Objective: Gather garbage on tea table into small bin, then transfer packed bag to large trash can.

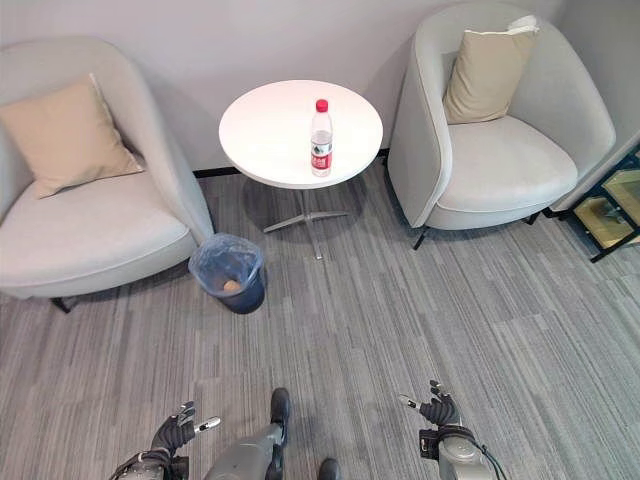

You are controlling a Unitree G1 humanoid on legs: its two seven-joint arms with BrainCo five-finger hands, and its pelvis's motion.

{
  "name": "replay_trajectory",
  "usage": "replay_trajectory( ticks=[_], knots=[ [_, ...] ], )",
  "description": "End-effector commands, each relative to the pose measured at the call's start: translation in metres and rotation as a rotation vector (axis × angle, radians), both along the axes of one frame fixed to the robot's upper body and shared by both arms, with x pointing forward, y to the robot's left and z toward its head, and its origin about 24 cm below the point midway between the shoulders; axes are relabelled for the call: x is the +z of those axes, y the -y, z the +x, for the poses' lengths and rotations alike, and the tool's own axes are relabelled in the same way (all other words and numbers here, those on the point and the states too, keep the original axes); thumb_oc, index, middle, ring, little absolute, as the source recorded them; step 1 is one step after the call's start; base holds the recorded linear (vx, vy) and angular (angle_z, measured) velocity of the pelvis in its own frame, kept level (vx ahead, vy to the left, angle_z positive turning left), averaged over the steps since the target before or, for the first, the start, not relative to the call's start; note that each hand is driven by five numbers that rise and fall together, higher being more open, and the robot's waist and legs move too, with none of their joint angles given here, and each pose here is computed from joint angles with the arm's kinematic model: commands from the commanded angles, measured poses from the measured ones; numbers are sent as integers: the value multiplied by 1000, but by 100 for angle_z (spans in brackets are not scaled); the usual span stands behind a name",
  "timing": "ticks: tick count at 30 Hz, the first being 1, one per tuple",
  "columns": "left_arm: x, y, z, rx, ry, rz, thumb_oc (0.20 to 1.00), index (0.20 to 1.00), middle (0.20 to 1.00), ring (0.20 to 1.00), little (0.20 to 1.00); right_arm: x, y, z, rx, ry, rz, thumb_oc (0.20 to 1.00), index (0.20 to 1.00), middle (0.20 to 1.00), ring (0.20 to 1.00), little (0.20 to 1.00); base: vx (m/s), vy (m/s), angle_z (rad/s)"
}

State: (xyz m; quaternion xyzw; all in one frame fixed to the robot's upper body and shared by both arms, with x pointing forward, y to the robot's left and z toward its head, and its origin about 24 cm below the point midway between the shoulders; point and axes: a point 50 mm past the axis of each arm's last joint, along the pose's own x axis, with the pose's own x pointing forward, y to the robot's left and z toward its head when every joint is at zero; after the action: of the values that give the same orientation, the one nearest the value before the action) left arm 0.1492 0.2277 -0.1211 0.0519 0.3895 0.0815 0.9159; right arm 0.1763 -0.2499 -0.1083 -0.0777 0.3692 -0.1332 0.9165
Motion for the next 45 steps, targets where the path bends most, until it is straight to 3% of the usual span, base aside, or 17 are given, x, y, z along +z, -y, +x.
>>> replay_trajectory(
  ticks=[1,14,30,45],
  knots=[
    [17,-20,14,-22,86,78,1000,1000,1000,1000,1000,15,-9,19,62,108,5,1000,1000,1000,1000,1000,120,94,-19],
    [15,-18,16,-9,74,78,1000,1000,1000,1000,1000,19,-8,24,91,114,-11,1000,1000,1000,1000,1000,234,27,-4],
    [8,-1,18,-35,58,25,1000,1000,1000,1000,1000,22,7,19,63,120,-39,1000,1000,1000,1000,1000,288,-150,38],
    [6,-10,11,-60,15,63,1000,1000,1000,1000,1000,13,-2,13,86,70,-35,1000,1000,1000,1000,1000,204,133,2]
  ],
)
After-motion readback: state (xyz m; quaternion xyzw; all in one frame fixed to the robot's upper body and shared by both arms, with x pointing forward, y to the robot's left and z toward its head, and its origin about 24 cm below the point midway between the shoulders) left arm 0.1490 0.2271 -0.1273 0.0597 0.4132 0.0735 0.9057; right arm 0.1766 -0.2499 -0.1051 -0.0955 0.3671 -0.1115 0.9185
